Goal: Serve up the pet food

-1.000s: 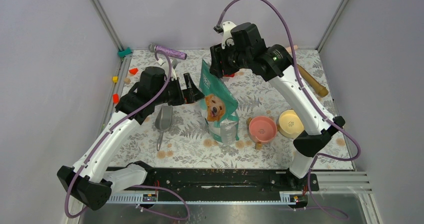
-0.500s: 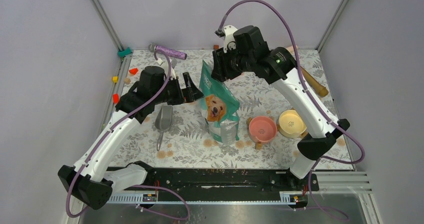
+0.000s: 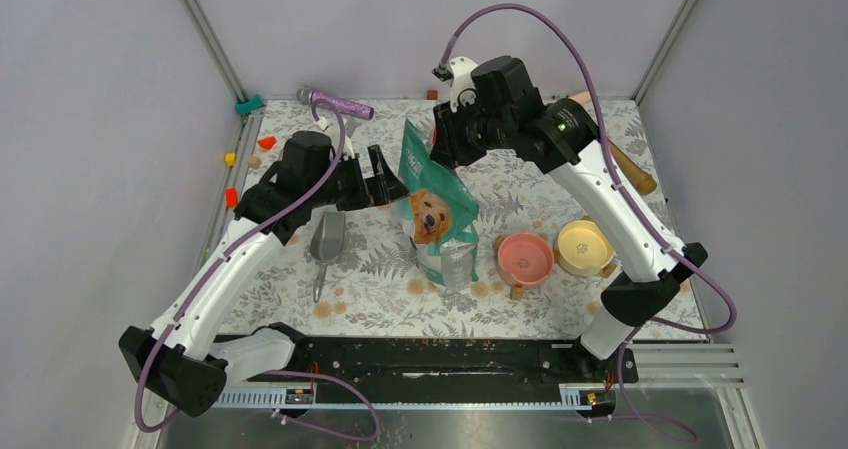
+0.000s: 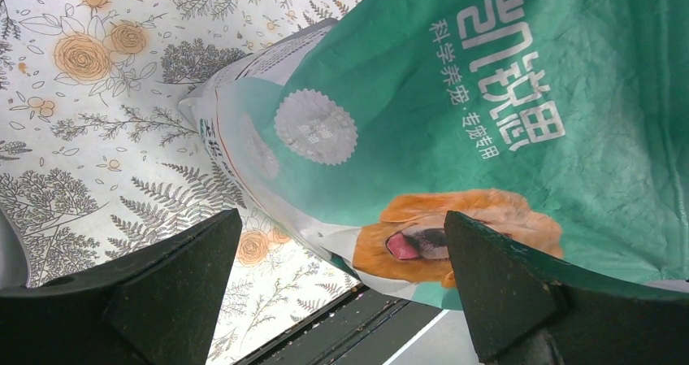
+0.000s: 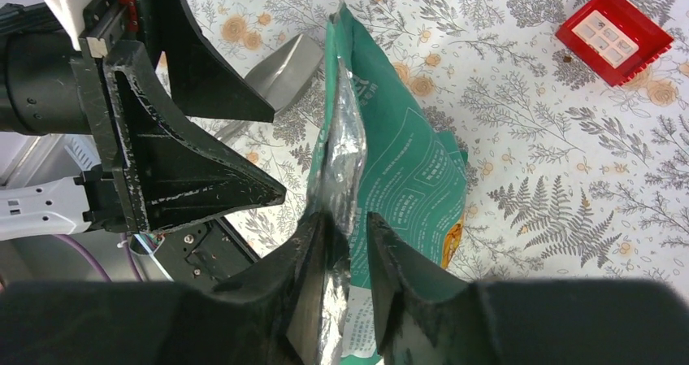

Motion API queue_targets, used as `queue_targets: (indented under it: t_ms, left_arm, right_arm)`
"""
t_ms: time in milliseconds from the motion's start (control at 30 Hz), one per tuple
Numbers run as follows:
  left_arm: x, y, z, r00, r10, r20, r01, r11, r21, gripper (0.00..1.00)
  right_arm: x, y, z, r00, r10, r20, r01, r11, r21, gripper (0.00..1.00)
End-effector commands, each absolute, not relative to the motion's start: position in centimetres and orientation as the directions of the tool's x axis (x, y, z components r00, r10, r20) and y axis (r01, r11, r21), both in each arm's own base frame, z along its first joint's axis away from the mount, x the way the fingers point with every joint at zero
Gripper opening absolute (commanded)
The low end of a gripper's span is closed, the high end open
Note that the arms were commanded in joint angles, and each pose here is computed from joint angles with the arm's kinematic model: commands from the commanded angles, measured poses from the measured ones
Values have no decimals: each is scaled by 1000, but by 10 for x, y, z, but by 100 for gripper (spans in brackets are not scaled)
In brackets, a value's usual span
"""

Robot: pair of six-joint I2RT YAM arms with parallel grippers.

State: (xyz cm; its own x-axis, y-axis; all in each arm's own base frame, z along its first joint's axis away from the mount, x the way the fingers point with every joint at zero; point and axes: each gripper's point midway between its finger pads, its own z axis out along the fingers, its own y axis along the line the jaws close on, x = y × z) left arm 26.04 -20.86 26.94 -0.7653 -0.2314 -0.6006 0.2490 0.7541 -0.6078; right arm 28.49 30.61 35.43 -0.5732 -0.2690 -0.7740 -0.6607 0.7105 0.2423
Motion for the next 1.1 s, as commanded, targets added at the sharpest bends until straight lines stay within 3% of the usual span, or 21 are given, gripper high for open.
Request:
queue_targets:
  t_ms: [0,100,233,333,567,867,1067]
  left_arm:
    - [267,-214,300,-721,-256,-644,309,713,-629,99]
    - [267,-216,309,-712,-268,-648,314,704,-637,99]
    - [269,-216,327,-693,-292,-659,326,688,-648,99]
    - [270,-212,342,-678,-334,-655,315,673,-669,99]
    - [273,-209,379,-621,-436,-651,313,624,-716,99]
    - [279,-210,386,-622,-466,-629,296,604,-740,98]
    - [282,-216,388,-647,-456,-611,292,592,-751,86]
  right_arm:
    - [279,310,346,-609,-305,-733,-671,691,269,29]
    - [280,316,348,-617,-298,-728,-671,683,289,19]
    - [273,322,347,-636,-304,-709,-681,655,329,16]
    - [264,324,342,-652,-308,-693,-685,632,363,0]
    - [246,340,348,-678,-218,-702,-681,545,488,0]
    - [250,345,353,-625,-182,-759,-701,557,444,0]
    - [256,346,357,-594,-173,-786,-699,595,398,0]
